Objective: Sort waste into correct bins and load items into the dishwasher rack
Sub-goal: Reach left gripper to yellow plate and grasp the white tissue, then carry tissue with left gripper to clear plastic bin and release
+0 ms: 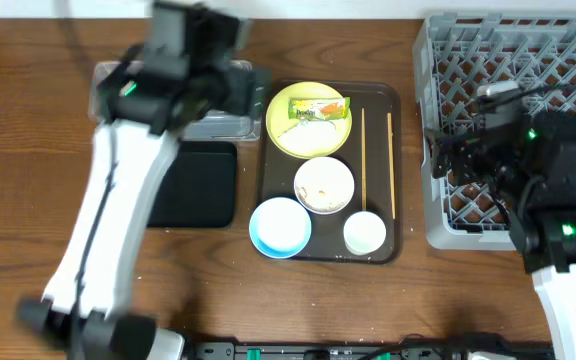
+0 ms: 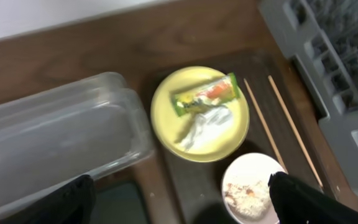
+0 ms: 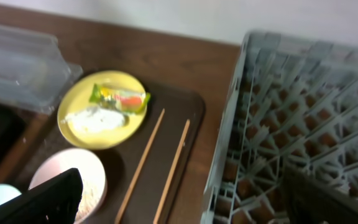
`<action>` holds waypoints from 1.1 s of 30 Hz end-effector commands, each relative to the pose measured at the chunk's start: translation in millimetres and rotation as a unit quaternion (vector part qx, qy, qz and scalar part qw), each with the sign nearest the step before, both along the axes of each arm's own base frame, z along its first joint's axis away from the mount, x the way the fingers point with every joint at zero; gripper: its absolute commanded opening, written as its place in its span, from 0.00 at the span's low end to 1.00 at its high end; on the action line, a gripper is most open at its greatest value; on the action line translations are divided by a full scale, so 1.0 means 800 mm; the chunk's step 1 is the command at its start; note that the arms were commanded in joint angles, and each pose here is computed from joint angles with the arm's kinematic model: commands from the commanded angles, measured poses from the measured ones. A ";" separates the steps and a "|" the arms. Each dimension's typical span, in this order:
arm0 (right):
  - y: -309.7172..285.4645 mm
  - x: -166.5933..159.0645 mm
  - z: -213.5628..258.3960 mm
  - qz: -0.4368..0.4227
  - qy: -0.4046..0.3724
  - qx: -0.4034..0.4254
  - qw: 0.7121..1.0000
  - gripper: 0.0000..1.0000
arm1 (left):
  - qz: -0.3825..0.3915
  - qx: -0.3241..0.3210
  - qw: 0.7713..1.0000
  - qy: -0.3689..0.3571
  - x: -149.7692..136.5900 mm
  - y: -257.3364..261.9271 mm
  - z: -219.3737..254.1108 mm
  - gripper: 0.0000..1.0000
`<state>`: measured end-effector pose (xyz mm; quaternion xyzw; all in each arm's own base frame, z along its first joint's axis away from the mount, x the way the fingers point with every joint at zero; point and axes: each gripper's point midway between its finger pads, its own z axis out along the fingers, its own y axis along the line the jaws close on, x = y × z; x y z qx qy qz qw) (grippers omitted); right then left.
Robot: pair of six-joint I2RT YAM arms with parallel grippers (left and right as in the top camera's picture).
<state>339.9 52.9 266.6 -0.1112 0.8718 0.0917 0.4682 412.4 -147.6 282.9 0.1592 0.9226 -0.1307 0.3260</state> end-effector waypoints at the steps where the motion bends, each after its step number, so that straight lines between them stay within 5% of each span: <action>1: 0.005 0.000 -0.025 0.013 0.042 -0.008 0.999 0.99 | -0.049 0.016 0.998 0.033 0.026 -0.051 -0.047 0.91; 11: 0.004 -0.013 -0.068 0.013 0.119 -0.011 0.993 0.98 | -0.116 0.042 0.988 0.093 0.054 -0.130 -0.188 0.91; 25: 0.004 -0.017 -0.072 0.014 0.129 -0.011 0.991 0.97 | -0.110 0.066 0.976 0.174 0.052 -0.135 -0.306 0.89; 30: 0.004 -0.018 -0.073 0.013 0.130 -0.011 0.991 0.95 | -0.110 0.071 0.973 0.190 0.047 -0.134 -0.330 0.73; 32: 0.004 -0.018 -0.073 0.013 0.130 -0.011 0.991 0.94 | -0.110 0.072 0.973 0.191 0.046 -0.133 -0.334 0.58; 33: 0.004 -0.018 -0.073 0.013 0.130 -0.011 0.991 0.93 | -0.110 0.072 0.973 0.191 0.046 -0.133 -0.336 0.43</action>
